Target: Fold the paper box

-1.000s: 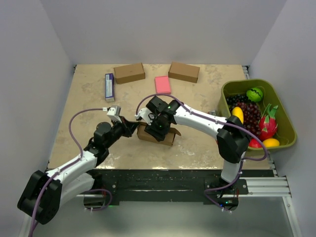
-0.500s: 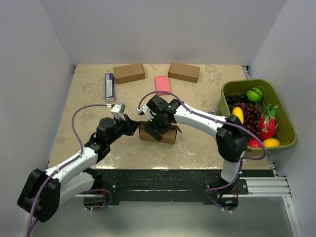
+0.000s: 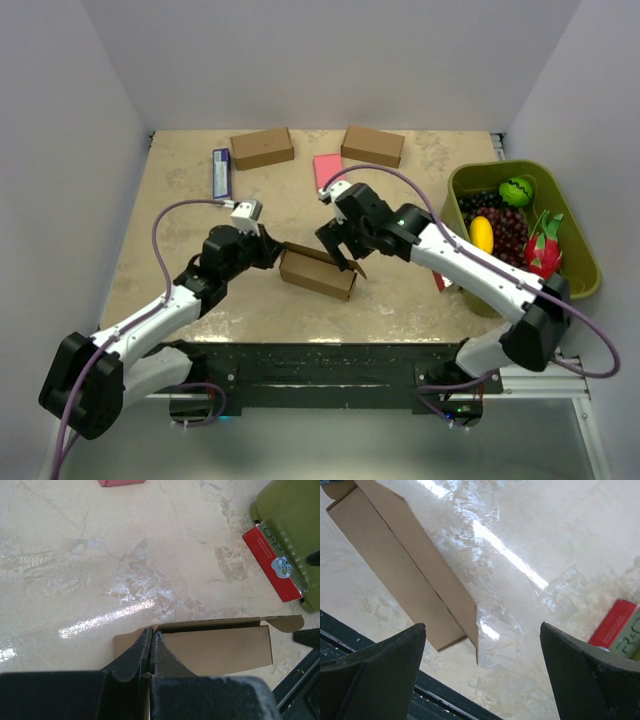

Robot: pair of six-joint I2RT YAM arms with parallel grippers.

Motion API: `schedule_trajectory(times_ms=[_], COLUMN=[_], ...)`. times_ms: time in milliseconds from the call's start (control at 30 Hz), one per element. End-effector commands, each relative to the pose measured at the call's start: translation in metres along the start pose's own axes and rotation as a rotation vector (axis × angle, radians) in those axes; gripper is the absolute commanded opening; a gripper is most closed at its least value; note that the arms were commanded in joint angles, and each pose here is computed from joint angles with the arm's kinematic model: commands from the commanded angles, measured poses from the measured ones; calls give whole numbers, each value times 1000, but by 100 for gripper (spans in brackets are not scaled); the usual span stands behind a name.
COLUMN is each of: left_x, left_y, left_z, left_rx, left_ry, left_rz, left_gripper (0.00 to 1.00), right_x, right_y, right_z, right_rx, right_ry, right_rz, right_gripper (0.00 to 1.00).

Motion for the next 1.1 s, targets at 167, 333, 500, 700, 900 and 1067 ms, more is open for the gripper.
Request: schedule_trajectory(times_ms=[167, 333, 500, 700, 900, 1067], left_x=[28, 25, 21, 18, 11, 3], left_y=[10, 8, 7, 4, 3, 0], left_z=[-5, -7, -10, -10, -12, -15], left_rx=[-78, -63, -58, -40, -36, -34], left_ry=[195, 176, 156, 137, 112, 77], left_rz=[33, 30, 40, 50, 63, 78], left_gripper=[0, 11, 29, 39, 39, 39], right_x=[44, 56, 55, 56, 61, 66], right_y=[-16, -13, -11, -11, -10, -10], right_z=[-18, -15, -15, -17, -17, -15], right_rx=[98, 61, 50, 38, 30, 21], right_ry=[41, 31, 31, 25, 50, 68], right_rz=[206, 257, 265, 267, 262, 263], right_gripper=[87, 75, 68, 63, 60, 57])
Point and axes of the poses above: each gripper's point midway between its finger pads, its own z axis out along the fingers, its own y axis along the line the jaws close on, x = y × z, the point moved 10 cm from there along -z, back along the fingers, and after that the axes turned 5 degrees about z, right-handed, at the moved point
